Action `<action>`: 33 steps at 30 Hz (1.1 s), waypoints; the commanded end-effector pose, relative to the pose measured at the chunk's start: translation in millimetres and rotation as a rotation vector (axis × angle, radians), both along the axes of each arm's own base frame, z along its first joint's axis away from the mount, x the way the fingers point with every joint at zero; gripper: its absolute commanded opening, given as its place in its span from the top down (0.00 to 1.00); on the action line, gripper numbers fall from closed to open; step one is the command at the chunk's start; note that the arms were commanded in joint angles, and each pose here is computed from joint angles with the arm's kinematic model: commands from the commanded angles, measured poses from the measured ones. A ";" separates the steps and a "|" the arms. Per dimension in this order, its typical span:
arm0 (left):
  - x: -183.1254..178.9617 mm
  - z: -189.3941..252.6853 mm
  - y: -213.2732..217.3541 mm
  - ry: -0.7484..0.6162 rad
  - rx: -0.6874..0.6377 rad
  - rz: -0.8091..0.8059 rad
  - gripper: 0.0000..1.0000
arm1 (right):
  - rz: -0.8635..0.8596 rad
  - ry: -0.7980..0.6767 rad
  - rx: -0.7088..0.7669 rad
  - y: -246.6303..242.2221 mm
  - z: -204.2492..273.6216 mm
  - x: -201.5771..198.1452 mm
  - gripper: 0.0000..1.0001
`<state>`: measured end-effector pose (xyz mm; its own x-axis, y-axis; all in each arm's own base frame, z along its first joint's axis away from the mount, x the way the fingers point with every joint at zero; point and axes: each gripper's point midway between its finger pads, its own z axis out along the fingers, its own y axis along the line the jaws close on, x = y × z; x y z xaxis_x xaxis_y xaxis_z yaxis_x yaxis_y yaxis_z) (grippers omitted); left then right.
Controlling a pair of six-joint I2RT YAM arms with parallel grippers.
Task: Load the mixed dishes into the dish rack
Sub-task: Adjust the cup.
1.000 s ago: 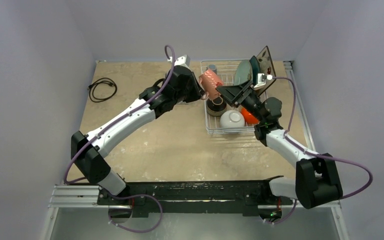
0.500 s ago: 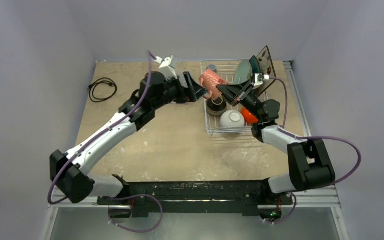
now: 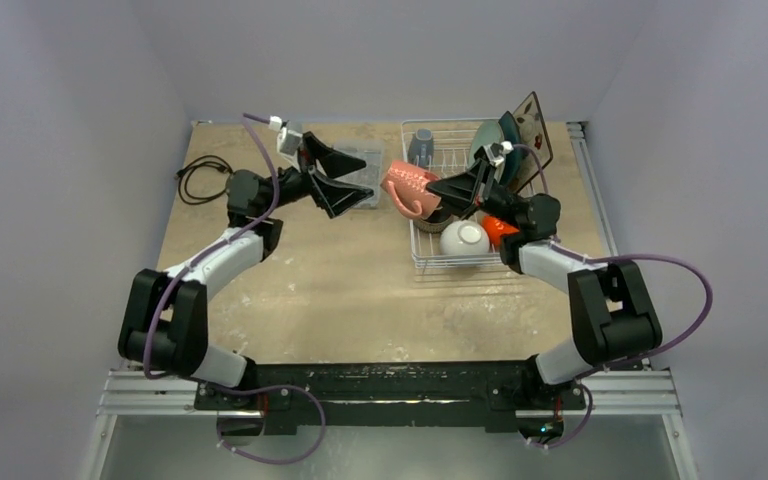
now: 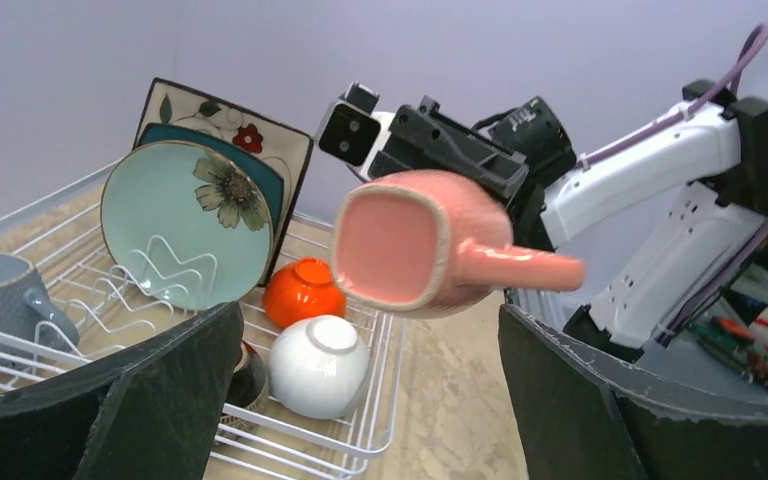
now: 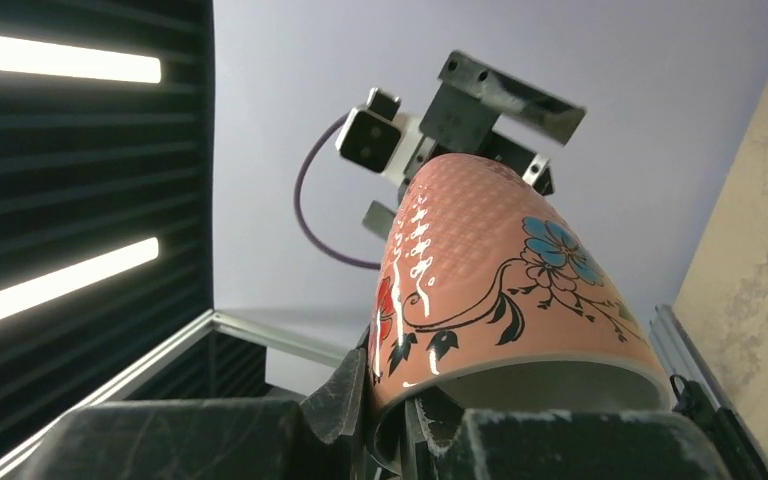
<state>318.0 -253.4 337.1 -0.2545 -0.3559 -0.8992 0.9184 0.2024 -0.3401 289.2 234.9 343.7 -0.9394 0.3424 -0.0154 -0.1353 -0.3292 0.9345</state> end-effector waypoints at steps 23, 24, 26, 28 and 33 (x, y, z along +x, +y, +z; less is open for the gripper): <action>-90.6 32.3 -49.9 -0.708 0.114 -0.425 0.17 | 0.313 -0.325 0.122 9.9 88.6 -112.3 1.00; -92.7 33.6 -50.1 -0.703 0.105 -0.439 0.18 | 0.315 -0.329 0.123 10.4 88.7 -112.7 1.00; -97.7 33.6 -52.2 -0.710 0.103 -0.473 0.20 | 0.320 -0.328 0.124 11.5 87.2 -112.6 1.00; -101.1 32.7 -54.6 -0.716 0.099 -0.482 0.22 | 0.328 -0.325 0.123 12.7 85.1 -112.7 1.00; -101.4 38.2 -54.4 -0.734 0.078 -0.448 0.55 | 0.332 -0.331 0.112 13.8 82.2 -113.0 1.00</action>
<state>233.7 -304.2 360.7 0.2363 -0.2478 -0.9395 0.9332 -0.2114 0.2905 214.9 264.2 383.3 -0.9737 0.0945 -0.2074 -0.2277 -0.3627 0.9037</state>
